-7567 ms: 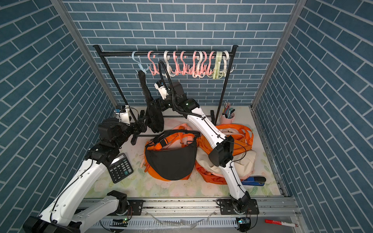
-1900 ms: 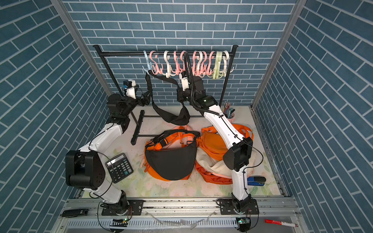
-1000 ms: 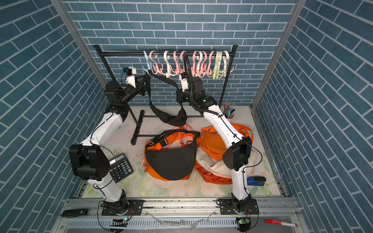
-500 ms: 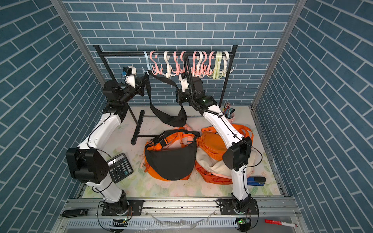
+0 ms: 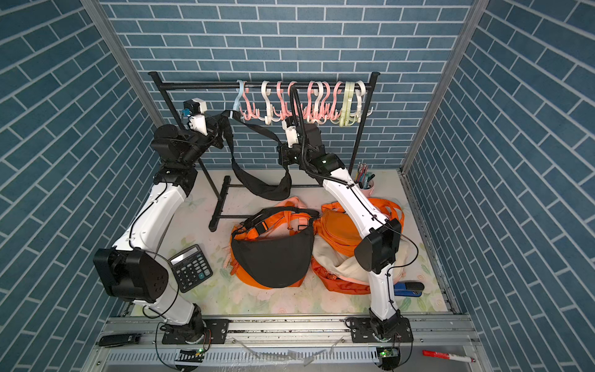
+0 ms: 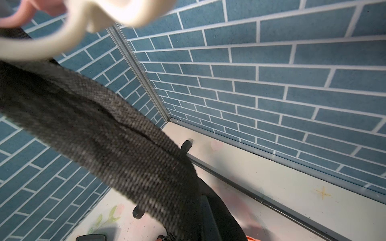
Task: Take the bag off the hook
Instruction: Pick up the bag from the hook, then place the bag inside the bag.
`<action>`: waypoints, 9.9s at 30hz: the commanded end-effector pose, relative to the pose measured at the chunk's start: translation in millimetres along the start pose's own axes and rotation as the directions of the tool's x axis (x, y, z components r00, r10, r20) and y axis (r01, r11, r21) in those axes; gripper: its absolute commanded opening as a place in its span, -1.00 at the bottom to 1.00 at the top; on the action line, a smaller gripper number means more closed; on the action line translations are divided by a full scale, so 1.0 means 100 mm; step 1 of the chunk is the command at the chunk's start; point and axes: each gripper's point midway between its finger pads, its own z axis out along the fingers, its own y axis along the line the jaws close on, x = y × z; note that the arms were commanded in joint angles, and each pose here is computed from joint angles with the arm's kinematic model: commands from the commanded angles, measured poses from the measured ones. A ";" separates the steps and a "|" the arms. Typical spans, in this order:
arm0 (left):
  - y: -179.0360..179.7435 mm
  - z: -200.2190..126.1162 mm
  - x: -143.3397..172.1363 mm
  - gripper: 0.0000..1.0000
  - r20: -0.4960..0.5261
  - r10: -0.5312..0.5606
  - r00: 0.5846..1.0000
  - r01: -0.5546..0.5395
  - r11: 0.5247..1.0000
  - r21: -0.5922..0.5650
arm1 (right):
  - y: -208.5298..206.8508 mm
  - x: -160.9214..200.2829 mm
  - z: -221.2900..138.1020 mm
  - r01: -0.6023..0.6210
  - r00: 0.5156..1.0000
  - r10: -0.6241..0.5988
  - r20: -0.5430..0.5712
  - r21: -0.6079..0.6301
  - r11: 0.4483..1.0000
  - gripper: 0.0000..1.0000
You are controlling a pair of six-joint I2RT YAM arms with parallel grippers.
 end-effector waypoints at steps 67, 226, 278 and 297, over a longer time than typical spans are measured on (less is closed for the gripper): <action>-0.46 -0.13 0.31 -1.00 -0.150 0.005 0.989 -0.002 1.000 0.025 | 0.46 -0.98 -0.77 0.055 0.975 -0.040 0.220 -0.065 0.996 -1.00; -0.47 -1.30 1.22 -1.00 -0.265 -0.299 0.916 0.211 0.925 -0.315 | -0.49 1.77 -1.44 0.149 0.988 -0.119 -0.096 0.426 0.892 -1.00; -0.72 -0.16 2.63 -0.93 -0.567 -0.221 0.793 0.127 0.971 -0.200 | -1.37 2.34 -0.66 -0.066 0.968 0.164 -0.192 0.433 0.899 -1.00; -0.89 -0.12 3.06 0.10 -0.704 -0.189 0.684 0.120 0.982 -0.147 | -1.60 2.27 -0.60 -0.102 0.960 0.205 -0.192 0.441 0.891 -0.08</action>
